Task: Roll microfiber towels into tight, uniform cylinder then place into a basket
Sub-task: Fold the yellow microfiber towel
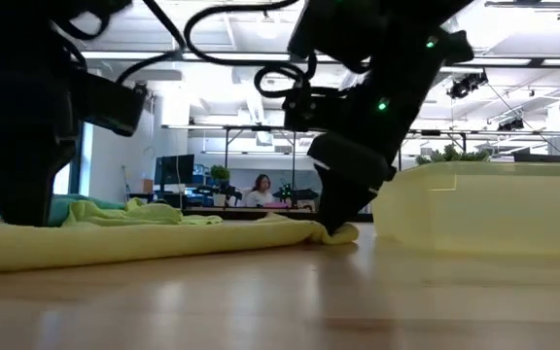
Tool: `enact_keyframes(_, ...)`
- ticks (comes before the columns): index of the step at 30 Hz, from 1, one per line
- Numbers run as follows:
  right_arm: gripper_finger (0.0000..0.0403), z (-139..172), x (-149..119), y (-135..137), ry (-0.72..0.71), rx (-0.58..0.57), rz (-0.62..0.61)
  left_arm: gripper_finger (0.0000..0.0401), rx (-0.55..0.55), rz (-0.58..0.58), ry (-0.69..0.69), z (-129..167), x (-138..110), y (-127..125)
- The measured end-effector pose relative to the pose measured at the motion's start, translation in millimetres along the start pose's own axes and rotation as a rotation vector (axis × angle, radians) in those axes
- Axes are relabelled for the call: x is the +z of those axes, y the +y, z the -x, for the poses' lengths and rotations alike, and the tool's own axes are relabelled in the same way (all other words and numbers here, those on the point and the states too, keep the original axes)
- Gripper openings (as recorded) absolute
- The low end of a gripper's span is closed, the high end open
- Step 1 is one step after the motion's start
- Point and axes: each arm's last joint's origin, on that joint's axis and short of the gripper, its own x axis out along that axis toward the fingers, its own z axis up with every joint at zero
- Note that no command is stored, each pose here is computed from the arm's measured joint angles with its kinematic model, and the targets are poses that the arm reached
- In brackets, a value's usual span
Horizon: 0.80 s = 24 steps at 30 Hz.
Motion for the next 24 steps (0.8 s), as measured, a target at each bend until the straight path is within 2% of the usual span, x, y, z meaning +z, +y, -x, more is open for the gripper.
enact_keyframes(4,0.0066,-6.2,8.7,-14.8,-0.016,-0.012,0.088,0.011,-0.118,0.036,-0.046,1.3,-3.7,-15.4)
enact_keyframes(7,0.0066,-11.0,16.1,-25.0,-0.049,-0.031,0.172,0.011,-0.201,0.017,-0.118,3.3,-3.3,-26.3)
enact_keyframes(9,0.0066,-13.8,20.5,-31.0,-0.072,-0.052,0.213,0.011,-0.223,-0.033,-0.177,4.8,-2.4,-30.6)
enact_keyframes(12,0.0066,-13.6,26.1,-37.4,-0.054,-0.068,0.236,0.011,-0.195,-0.116,-0.23,9.0,-0.2,-32.1)
enact_keyframes(16,0.0066,0.9,37.9,-36.5,0.026,-0.064,0.171,0.011,-0.161,-0.207,-0.279,21.4,6.1,-31.2)
enact_keyframes(19,0.0066,16.9,46.9,-28.6,0.046,-0.065,0.06,0.011,-0.156,-0.273,-0.298,25.7,12.1,-29.1)
enact_keyframes(24,0.0066,32.2,53.5,-3.8,-0.026,0.013,-0.157,0.011,-0.111,-0.345,-0.296,24.6,21.0,-21.8)
